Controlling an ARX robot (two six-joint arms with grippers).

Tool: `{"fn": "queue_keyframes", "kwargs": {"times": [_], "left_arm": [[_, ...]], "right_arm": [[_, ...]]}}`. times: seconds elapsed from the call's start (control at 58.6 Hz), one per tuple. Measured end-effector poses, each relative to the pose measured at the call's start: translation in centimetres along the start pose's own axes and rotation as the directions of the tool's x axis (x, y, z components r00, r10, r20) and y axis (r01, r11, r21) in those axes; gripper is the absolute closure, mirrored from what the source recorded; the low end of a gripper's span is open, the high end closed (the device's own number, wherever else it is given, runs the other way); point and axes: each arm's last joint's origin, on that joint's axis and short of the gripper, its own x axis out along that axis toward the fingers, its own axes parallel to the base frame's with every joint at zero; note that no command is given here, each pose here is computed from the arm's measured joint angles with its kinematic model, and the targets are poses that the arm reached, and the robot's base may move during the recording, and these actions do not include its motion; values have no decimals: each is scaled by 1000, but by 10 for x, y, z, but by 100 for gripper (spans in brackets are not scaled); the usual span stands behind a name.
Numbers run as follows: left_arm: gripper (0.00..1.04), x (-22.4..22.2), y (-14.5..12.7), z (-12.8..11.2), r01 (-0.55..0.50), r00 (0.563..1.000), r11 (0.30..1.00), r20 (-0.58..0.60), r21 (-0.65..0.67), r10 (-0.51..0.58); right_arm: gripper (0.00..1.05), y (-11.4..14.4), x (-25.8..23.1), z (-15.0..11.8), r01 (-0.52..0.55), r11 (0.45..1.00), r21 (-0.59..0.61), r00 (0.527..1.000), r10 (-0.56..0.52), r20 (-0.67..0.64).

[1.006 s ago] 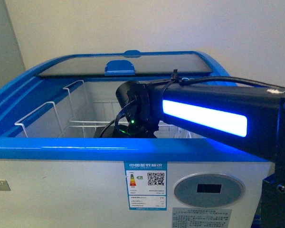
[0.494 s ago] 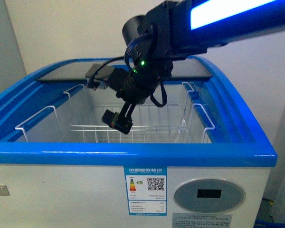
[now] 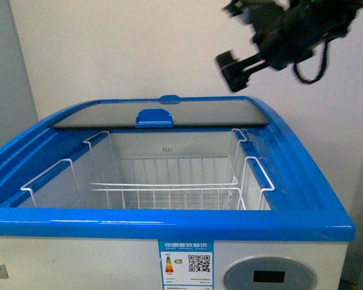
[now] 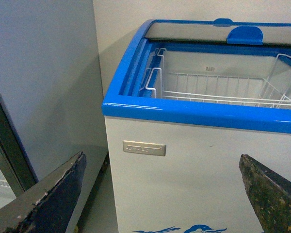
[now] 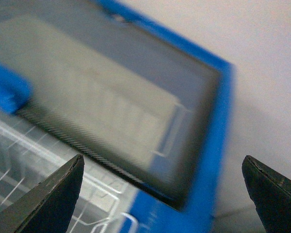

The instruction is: Put drink in fridge

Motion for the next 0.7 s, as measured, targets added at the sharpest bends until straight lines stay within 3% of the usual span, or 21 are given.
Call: {"fn": "queue_keyframes", "kwargs": {"times": [0.102,0.188,0.256,0.273,0.324,0.392,0.529,0.631,0.699], "left_arm": [[8,0,0,0,0,1000,1000,0,0,0],[8,0,0,0,0,1000,1000,0,0,0],[8,0,0,0,0,1000,1000,0,0,0],[8,0,0,0,0,1000,1000,0,0,0],[8,0,0,0,0,1000,1000,0,0,0],[8,0,0,0,0,1000,1000,0,0,0],[8,0,0,0,0,1000,1000,0,0,0],[8,0,0,0,1,1000,1000,1,0,-1],[8,0,0,0,0,1000,1000,1,0,0]], "right_arm": [[7,-43,-58,-7,258,940,225,966,-246,-81],[7,-63,-110,-28,371,858,356,929,-349,-127],[7,-64,-155,-53,428,801,418,903,-402,-152],[8,-63,-165,-59,421,799,430,906,-396,-150],[18,-53,-199,-76,250,857,450,954,-297,36],[32,-35,-236,-100,122,902,415,955,-220,197],[58,-14,-260,-141,110,913,393,950,-213,228],[72,-5,-260,-162,110,914,390,960,-199,196],[88,4,-261,-183,116,913,390,969,-190,155]]}}
